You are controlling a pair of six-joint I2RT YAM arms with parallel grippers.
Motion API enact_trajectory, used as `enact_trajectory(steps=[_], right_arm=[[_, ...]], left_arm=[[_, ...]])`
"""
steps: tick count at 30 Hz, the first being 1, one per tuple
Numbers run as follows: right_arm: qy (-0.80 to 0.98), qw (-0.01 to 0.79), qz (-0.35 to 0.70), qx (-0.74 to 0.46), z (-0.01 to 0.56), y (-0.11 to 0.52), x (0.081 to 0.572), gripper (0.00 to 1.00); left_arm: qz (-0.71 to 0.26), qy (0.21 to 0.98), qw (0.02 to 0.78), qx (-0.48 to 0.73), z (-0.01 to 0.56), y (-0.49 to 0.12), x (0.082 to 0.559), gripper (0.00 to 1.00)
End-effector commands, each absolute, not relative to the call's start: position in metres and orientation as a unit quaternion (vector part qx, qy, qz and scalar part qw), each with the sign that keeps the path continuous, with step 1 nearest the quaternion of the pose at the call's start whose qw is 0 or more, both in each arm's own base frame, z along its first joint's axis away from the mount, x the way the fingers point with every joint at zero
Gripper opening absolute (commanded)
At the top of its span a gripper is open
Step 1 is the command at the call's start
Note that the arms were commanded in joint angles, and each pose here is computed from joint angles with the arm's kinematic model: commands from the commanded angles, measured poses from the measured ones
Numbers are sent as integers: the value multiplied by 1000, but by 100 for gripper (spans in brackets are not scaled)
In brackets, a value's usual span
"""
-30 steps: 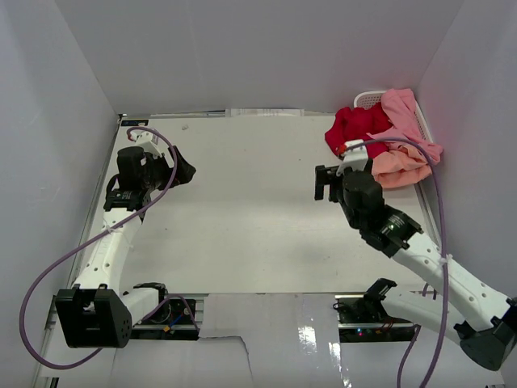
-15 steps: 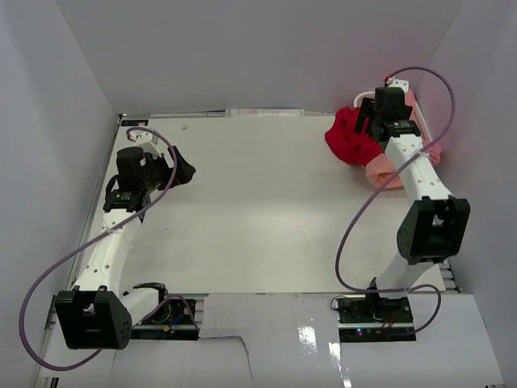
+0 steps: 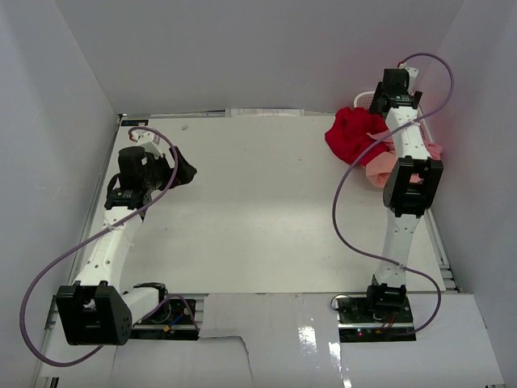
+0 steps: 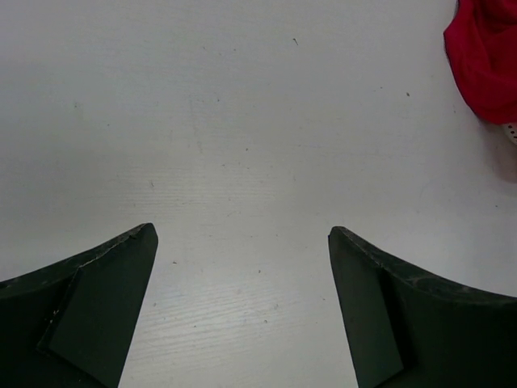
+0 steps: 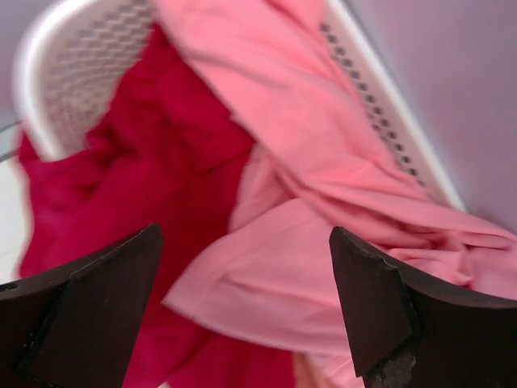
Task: Fold and stack the t-shirts
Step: Grab crumpled tshirt from bin with the right arm
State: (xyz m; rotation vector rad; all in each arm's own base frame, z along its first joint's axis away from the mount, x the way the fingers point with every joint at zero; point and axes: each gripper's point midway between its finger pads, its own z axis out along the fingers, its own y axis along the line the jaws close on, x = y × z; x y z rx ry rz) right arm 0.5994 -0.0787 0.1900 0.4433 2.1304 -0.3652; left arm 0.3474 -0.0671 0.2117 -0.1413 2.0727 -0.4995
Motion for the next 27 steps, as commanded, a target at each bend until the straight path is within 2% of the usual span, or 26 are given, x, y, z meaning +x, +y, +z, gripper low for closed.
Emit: enact_trajectory(steps=[1,13,16,17,20,21,22,25,27], right_arm=[[830,464,-216,222,207,-118,597,90],[858,384,-226,257,116,-157,579,91],[861,377,-225,258,106,-163,579,100],[862,376,-218,261,102,-164,580,91],[860,387,-202,265,110,-166,585,48],[861,391,-195,261,114,-164,587,17],[859,399,-189,260,122,-162,590,8],[855,436,-145,241,149,-145,601,8],[844,475,-122,216,187,-124,602,8]], left_arm=[[-217,849,478,-48,210,-73,349,98],[-219,856,466,-49,200,-74,352,98],[-217,855,469,-49,200,-73,351,98],[-215,856,468,-49,199,-72,350,98],[-212,856,469,-49,199,-71,350,98],[-212,856,468,-50,199,-71,350,98],[-213,856,469,-50,199,-71,350,98],[-213,855,471,-48,202,-72,350,98],[-212,854,473,-48,202,-71,350,98]])
